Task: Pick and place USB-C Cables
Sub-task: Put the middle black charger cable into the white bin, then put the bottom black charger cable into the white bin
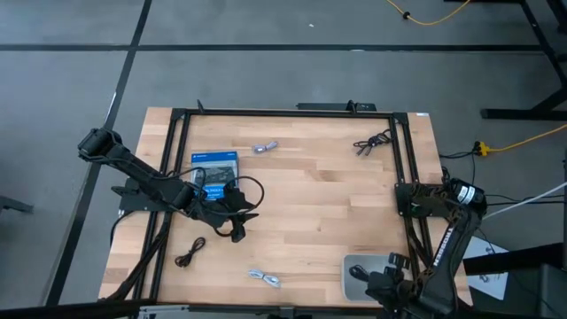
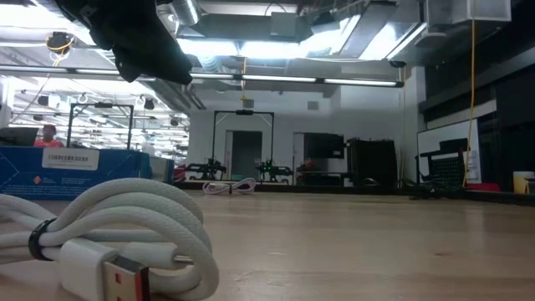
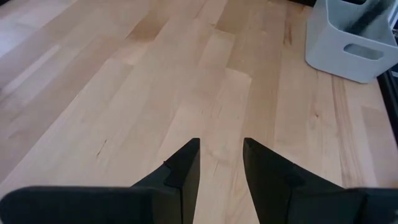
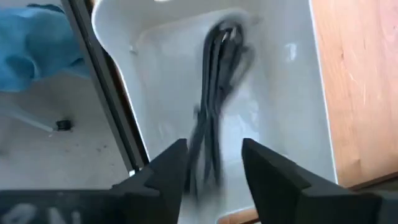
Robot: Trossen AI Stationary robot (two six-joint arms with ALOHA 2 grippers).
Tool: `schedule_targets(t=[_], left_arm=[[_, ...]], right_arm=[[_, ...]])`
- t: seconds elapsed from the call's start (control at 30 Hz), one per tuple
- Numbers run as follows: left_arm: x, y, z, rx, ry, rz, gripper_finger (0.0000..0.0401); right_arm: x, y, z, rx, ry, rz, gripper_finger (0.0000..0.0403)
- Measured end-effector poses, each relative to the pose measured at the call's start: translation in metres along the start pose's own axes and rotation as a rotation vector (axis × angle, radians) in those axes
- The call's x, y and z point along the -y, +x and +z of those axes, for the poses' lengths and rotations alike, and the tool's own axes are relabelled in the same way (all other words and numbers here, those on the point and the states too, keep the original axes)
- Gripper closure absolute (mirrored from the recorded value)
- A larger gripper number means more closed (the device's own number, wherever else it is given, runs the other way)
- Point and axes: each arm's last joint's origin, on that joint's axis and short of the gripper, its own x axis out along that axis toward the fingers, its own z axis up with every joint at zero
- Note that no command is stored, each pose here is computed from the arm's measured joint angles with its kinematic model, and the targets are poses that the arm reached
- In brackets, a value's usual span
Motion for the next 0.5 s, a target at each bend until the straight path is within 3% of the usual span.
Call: schedule_targets(t=[0.5], left_arm=[[0.0, 0.0, 0.0, 0.0, 0.001, 0.0, 0.0286]], right_arm=[[0.0043, 0.0006, 0.0055, -0.015, 0.011, -0.035, 0.0225]])
